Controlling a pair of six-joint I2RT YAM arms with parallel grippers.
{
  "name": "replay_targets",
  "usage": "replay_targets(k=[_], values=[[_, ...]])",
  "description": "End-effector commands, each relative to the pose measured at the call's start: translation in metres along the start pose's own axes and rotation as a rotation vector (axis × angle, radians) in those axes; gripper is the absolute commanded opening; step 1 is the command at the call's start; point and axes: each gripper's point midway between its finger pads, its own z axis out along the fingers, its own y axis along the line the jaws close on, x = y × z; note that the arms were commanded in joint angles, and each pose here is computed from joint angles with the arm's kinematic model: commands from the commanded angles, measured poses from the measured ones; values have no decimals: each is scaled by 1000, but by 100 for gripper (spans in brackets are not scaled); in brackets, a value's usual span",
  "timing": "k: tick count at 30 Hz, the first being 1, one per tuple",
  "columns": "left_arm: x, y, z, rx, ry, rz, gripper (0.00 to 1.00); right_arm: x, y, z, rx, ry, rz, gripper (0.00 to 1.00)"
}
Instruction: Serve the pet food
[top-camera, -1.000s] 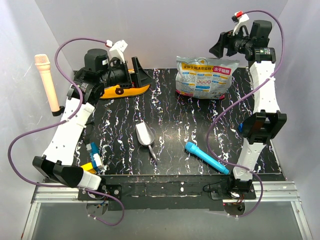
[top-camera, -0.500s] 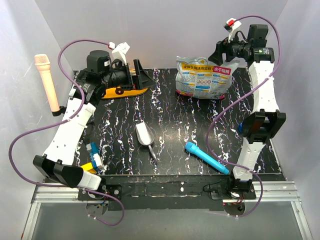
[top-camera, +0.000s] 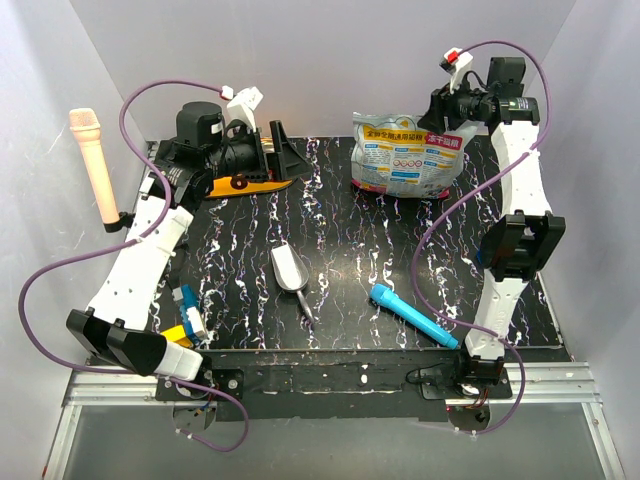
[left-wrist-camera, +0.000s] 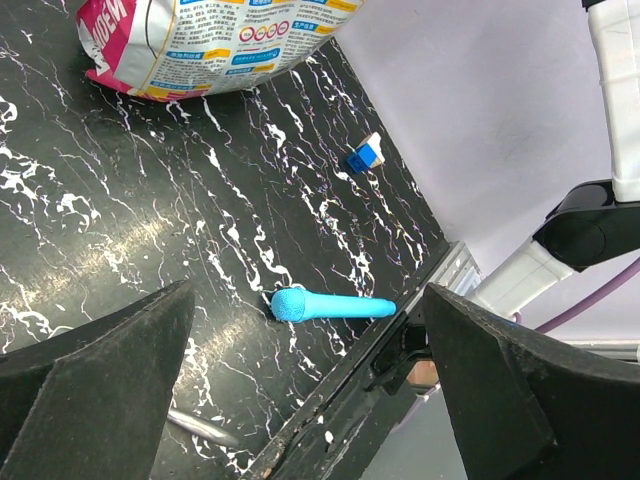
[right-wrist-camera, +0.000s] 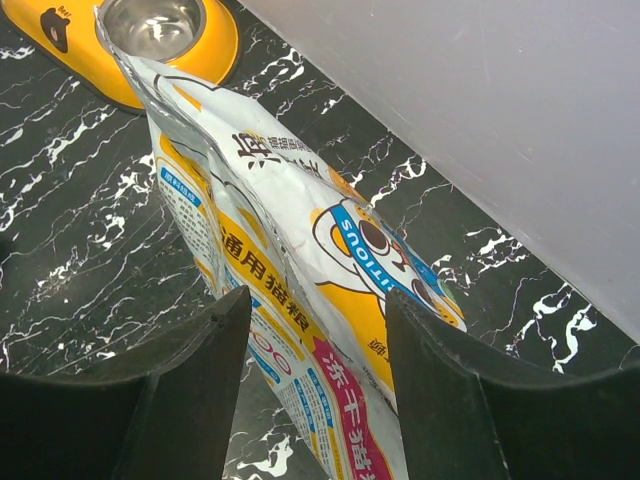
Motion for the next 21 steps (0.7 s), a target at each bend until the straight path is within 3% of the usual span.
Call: replay_targets(k=[1,10,21], values=[[1,-6,-2,23,3,25,98,-7,1,3,-19,-25,-46,62],[0,-2,3,17,9,26,98,2,2,12,-35,-10,-76,45],[2,3,9,12,20,31,98,12,7,28,-43,25,-114,45]])
